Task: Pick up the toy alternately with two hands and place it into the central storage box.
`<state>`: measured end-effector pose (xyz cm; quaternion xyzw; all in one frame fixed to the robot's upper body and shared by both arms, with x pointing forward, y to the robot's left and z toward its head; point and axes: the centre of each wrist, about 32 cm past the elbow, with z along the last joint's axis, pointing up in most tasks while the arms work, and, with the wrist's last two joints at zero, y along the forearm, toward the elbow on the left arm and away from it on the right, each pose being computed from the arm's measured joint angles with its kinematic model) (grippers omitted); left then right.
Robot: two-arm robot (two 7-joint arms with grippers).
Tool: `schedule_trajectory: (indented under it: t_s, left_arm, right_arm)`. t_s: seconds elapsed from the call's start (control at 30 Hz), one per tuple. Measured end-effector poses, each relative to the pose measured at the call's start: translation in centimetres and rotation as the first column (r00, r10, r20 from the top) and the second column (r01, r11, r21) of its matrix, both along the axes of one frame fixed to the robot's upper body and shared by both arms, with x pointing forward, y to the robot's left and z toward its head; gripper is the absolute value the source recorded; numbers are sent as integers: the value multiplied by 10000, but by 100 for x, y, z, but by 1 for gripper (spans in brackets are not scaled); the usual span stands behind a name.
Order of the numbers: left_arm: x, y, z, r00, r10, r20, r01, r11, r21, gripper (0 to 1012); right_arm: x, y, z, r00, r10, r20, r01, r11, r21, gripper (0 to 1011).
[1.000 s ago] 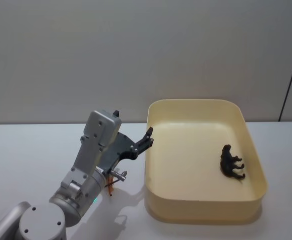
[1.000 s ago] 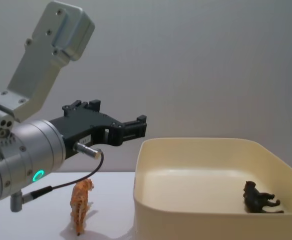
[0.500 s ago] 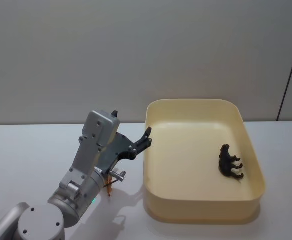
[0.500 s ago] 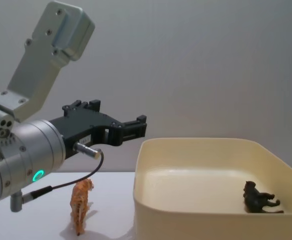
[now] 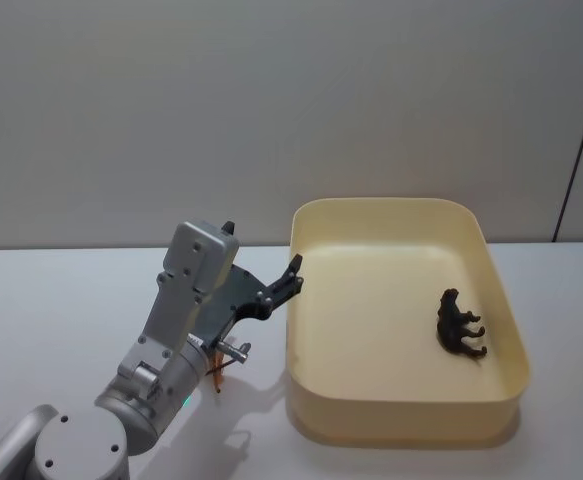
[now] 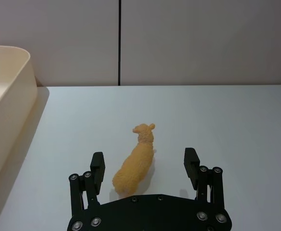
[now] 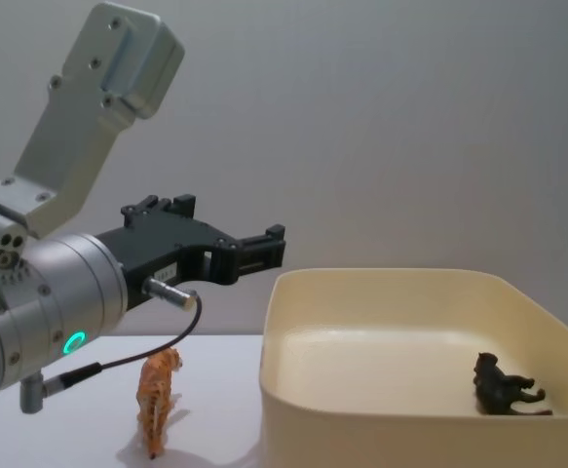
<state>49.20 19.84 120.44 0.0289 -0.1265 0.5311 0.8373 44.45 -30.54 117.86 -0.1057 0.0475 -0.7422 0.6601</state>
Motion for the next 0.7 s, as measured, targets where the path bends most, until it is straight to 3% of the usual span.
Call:
schedule_trajectory:
  t_s: [0.7]
  left_arm:
    - [0,0,0,10000,-1,0,1,10000,0,1001]
  right_arm:
    - [315,183,-221,9973,-55,-726,71,9997,216,1001]
